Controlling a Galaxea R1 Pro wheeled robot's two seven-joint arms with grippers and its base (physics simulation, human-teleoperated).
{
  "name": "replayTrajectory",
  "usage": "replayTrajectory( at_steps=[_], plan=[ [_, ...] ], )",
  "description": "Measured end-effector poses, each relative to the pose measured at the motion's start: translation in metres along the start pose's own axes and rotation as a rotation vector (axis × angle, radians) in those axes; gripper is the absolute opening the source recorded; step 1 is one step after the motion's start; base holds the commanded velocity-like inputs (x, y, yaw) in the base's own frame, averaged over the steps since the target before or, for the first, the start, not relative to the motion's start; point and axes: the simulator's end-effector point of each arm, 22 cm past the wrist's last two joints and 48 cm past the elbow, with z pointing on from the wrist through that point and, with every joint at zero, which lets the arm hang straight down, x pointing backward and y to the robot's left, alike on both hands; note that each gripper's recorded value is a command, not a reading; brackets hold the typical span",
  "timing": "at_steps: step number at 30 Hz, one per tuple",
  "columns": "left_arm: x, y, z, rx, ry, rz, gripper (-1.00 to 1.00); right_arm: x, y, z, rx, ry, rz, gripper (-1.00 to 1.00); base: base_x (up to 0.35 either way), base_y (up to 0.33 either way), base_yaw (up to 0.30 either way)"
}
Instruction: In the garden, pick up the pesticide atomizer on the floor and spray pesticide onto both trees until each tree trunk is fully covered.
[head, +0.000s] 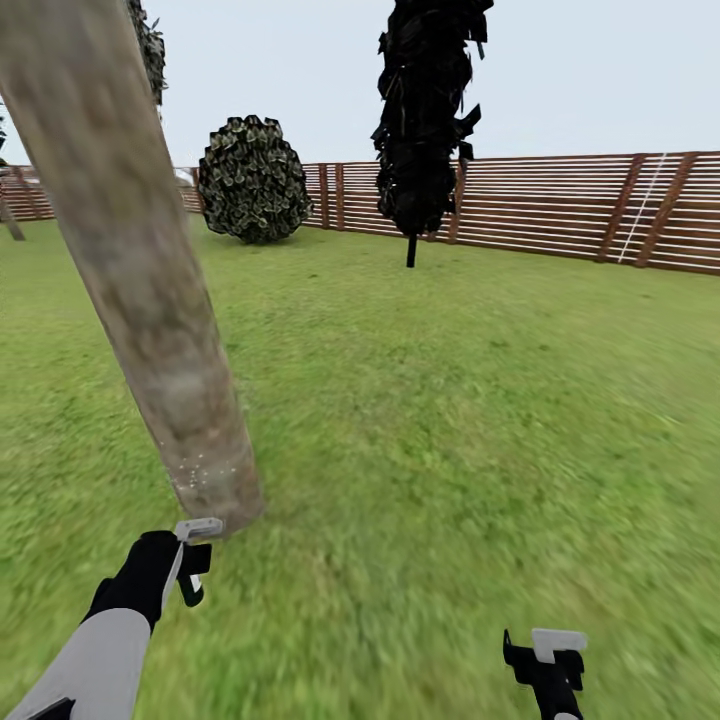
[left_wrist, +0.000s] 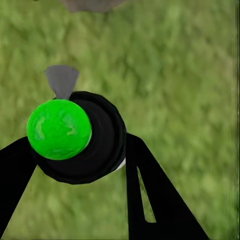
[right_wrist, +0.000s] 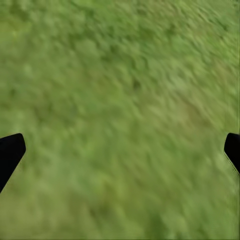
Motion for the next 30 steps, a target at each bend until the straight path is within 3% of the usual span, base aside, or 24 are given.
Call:
replayTrajectory(
  at_steps=[15,30],
  plan=[
    [0.0003,-0.0018,0.0003,0.003,0.001,-0.001,-1.0,0.0002,0.0,0.0001,0.0,0.0,0.0,1.0,0.03,-0.271,0.01],
    [-0.0002,0.0034,0.0002,-0.005,0.0,0.0,-1.0,0.0002,0.0001,0.0001,0.0,0.001,0.0,1.0,0.0,-0.277,0.26]
  ],
)
